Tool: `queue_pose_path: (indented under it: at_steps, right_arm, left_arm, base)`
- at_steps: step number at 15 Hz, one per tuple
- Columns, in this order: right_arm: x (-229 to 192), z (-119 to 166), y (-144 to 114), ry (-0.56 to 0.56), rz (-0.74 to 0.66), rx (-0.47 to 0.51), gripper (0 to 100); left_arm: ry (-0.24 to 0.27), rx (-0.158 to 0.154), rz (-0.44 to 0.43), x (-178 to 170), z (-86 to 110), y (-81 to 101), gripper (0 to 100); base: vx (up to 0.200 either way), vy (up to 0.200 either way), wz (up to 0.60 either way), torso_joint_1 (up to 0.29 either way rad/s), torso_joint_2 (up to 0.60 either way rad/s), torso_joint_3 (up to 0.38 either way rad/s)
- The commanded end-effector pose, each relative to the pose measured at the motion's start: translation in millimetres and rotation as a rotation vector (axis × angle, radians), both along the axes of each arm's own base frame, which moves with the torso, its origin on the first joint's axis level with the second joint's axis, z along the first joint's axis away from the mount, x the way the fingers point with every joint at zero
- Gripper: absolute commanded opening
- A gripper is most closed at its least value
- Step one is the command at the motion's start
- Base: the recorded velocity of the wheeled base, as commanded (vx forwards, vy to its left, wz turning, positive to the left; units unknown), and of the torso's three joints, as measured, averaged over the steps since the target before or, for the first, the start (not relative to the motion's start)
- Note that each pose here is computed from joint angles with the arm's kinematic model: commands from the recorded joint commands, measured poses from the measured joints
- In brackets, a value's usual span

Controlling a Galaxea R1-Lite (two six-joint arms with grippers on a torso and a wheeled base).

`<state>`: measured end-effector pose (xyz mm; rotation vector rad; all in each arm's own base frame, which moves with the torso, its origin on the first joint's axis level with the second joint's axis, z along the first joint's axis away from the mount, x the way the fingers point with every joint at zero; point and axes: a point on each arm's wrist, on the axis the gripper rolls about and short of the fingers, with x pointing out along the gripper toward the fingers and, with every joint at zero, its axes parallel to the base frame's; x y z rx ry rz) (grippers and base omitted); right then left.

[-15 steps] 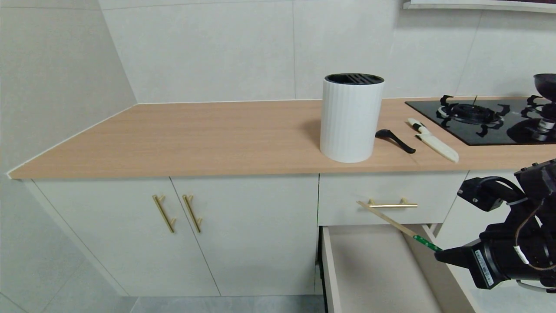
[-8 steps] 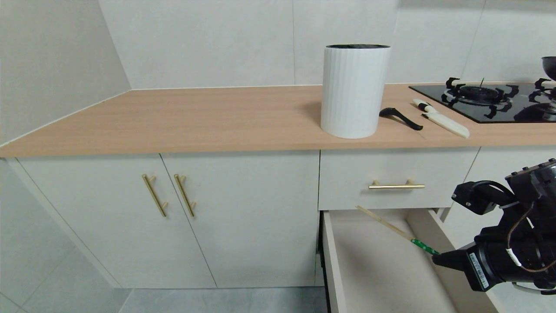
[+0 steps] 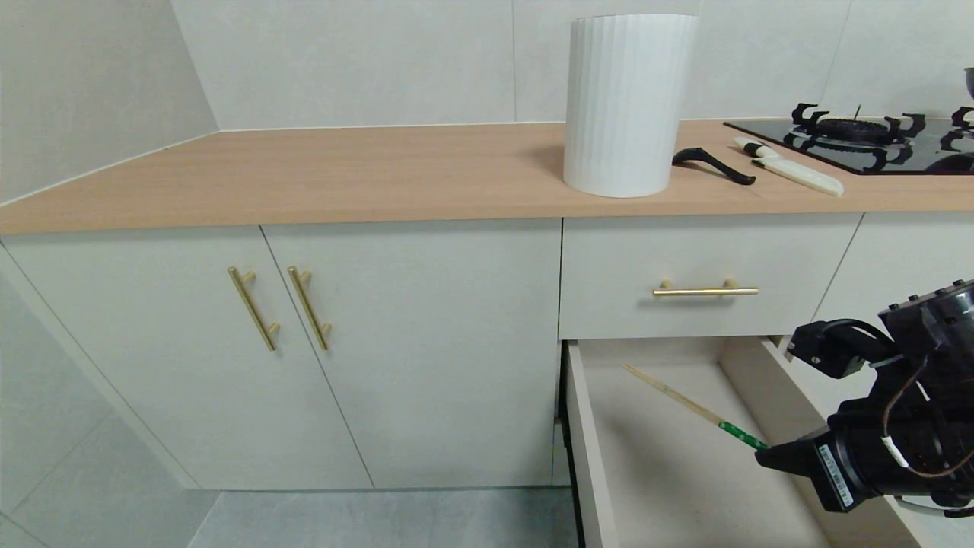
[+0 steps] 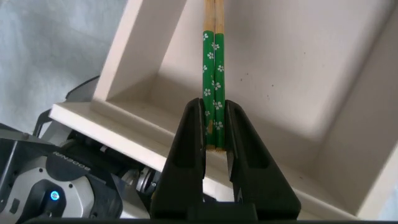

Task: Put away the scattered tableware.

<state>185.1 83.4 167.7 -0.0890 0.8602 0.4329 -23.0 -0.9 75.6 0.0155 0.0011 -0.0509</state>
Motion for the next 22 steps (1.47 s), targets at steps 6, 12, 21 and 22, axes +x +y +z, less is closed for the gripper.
queue_pose_path:
  at_steps: [6,12,21,22]
  right_arm:
    - [6.9,-11.2,5.8,0.047,0.007,-0.030,0]
    - [65.4,-76.2,38.2,0.093,-0.191,-0.063,0]
    - [106.5,-147.8,71.8,0.017,-0.354,0.003,0]
    - [110.1,-152.4,73.6,-0.002,-0.362,0.014,0]
  left_arm:
    - [0.000,0.000,0.000,0.0,0.0,0.0,100]
    - [0.000,0.000,0.000,0.0,0.0,0.0,100]
    - [0.000,0.000,0.000,0.0,0.0,0.0,100]
    - [0.000,0.000,0.000,0.0,0.0,0.0,100]
  base:
    - [0.000,0.000,0.00,-0.003,0.02,0.017]
    - [0.000,0.000,0.00,0.000,0.00,0.000]
    - [0.000,0.000,0.00,0.000,0.00,0.000]
    - [0.000,0.000,0.00,0.000,0.00,0.000]
